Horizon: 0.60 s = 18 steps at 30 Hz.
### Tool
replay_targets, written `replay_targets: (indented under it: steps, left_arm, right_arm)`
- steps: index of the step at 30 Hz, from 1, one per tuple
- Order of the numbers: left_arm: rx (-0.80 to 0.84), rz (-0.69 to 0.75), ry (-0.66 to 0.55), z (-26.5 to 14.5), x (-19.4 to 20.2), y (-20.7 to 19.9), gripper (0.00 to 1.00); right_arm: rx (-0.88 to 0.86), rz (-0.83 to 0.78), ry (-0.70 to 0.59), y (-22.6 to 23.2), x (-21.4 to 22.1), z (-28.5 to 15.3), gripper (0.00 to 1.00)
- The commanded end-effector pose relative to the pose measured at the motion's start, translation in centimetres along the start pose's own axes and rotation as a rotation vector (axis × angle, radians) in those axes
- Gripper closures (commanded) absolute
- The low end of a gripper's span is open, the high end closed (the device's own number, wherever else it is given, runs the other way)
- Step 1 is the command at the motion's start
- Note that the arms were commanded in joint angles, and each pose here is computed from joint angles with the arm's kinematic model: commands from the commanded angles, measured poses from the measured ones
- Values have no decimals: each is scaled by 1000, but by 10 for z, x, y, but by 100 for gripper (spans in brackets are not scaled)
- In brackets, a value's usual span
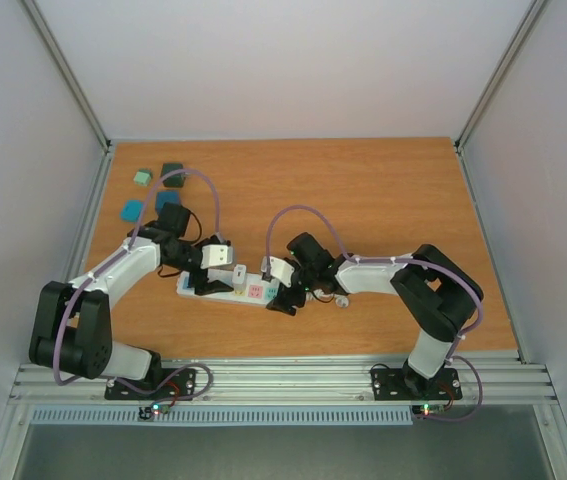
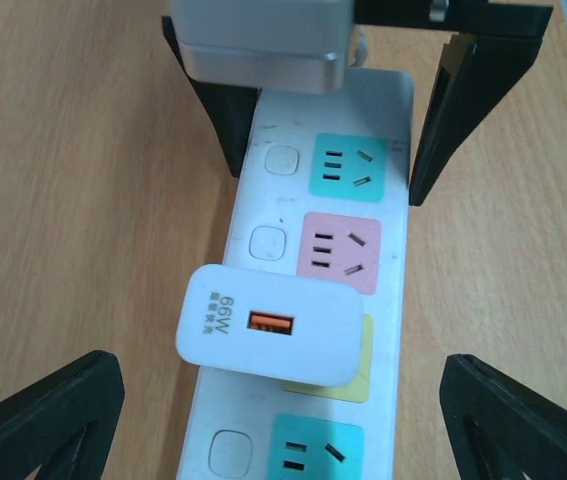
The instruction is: Pull the plug off the socket
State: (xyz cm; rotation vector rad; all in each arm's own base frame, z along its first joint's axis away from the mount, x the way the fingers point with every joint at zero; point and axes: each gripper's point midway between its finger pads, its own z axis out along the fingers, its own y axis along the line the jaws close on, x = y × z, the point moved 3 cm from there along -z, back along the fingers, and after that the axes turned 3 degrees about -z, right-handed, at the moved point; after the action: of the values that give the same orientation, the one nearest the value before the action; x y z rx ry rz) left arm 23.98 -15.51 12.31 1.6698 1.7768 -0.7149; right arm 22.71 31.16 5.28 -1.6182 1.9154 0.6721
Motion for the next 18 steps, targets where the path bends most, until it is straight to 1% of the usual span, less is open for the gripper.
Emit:
replay_targets:
  steps: [1,5,10,18]
  left_arm:
    - [-44,58,-22,2,-6,9,12]
    - [-43,81,-20,6,-6,9,13]
    - [-14,126,6,19,-2,2,17]
    - [10,131,2,29,-4,0,23]
  right_arm:
    - [14,-61,25,1,2,11,7]
    - [14,-61,30,0,2,13,11]
    - [10,-66,28,1,1,13,17]
    - [-9,-82,37,8,5,8,31]
